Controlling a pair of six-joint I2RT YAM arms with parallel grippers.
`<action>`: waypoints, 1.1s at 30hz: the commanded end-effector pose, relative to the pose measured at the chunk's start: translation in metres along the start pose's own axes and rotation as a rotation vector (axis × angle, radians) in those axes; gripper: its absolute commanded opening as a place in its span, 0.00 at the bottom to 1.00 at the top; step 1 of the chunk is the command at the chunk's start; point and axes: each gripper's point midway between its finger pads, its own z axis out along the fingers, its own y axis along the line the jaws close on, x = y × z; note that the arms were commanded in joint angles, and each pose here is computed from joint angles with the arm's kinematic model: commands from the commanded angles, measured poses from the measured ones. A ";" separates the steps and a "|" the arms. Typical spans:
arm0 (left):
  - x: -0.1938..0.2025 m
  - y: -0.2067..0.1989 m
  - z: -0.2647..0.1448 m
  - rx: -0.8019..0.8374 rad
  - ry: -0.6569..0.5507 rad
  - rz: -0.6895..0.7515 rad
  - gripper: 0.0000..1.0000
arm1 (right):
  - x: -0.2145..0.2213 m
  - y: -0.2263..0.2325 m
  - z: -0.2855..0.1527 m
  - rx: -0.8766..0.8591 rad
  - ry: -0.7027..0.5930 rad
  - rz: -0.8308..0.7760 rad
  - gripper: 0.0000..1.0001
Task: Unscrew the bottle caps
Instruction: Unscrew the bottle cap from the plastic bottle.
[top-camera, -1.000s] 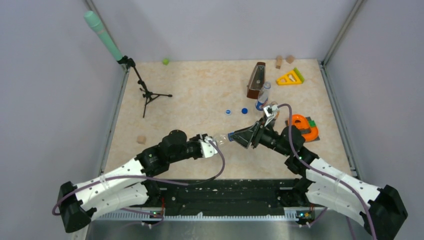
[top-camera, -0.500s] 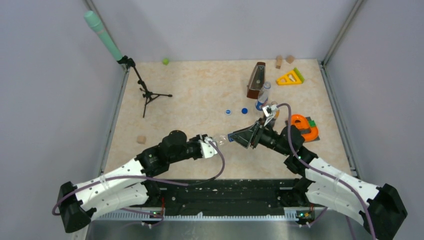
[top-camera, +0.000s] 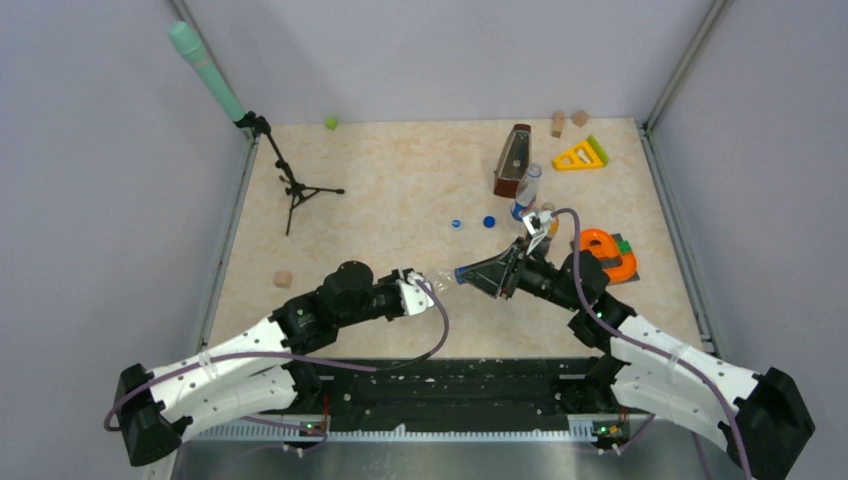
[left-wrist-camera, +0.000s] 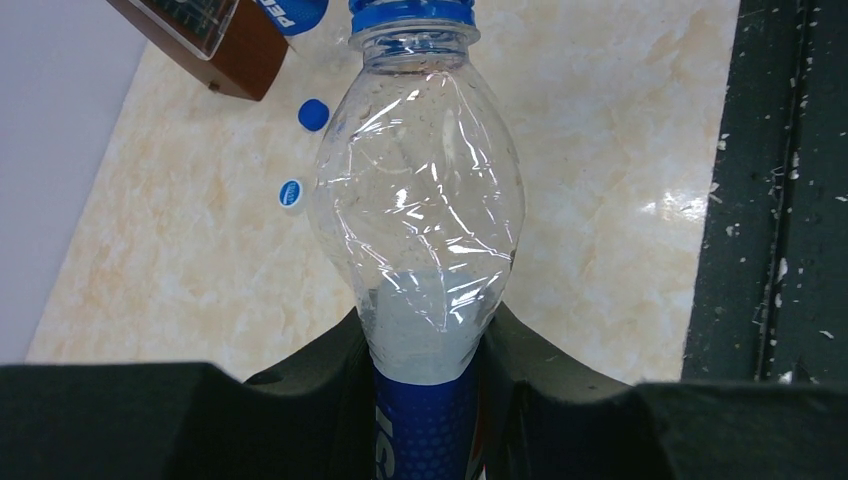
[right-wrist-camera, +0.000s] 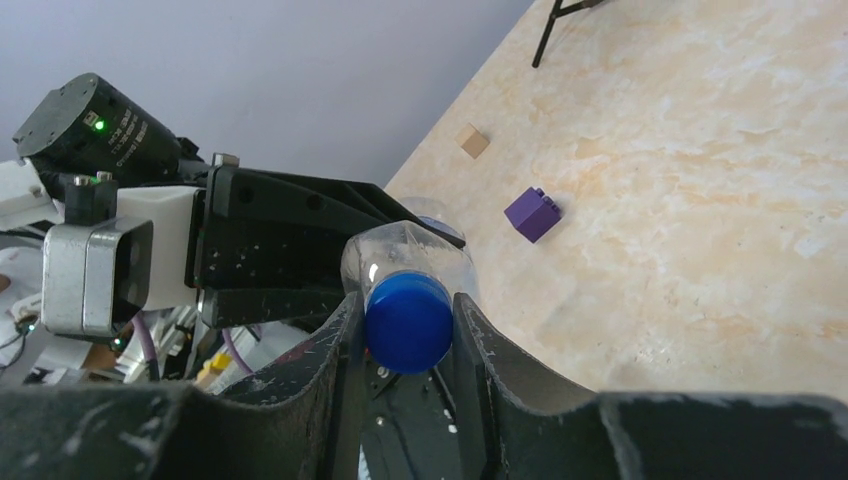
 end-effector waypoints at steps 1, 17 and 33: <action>-0.024 0.001 -0.003 0.010 -0.060 -0.099 0.00 | -0.010 0.030 -0.003 -0.140 -0.008 -0.124 0.06; -0.059 -0.028 -0.020 0.377 -0.185 -0.297 0.00 | 0.025 0.041 -0.031 -0.286 0.108 -0.344 0.06; -0.038 -0.007 -0.006 0.255 -0.106 -0.299 0.00 | 0.017 0.035 -0.026 -0.235 0.089 -0.329 0.10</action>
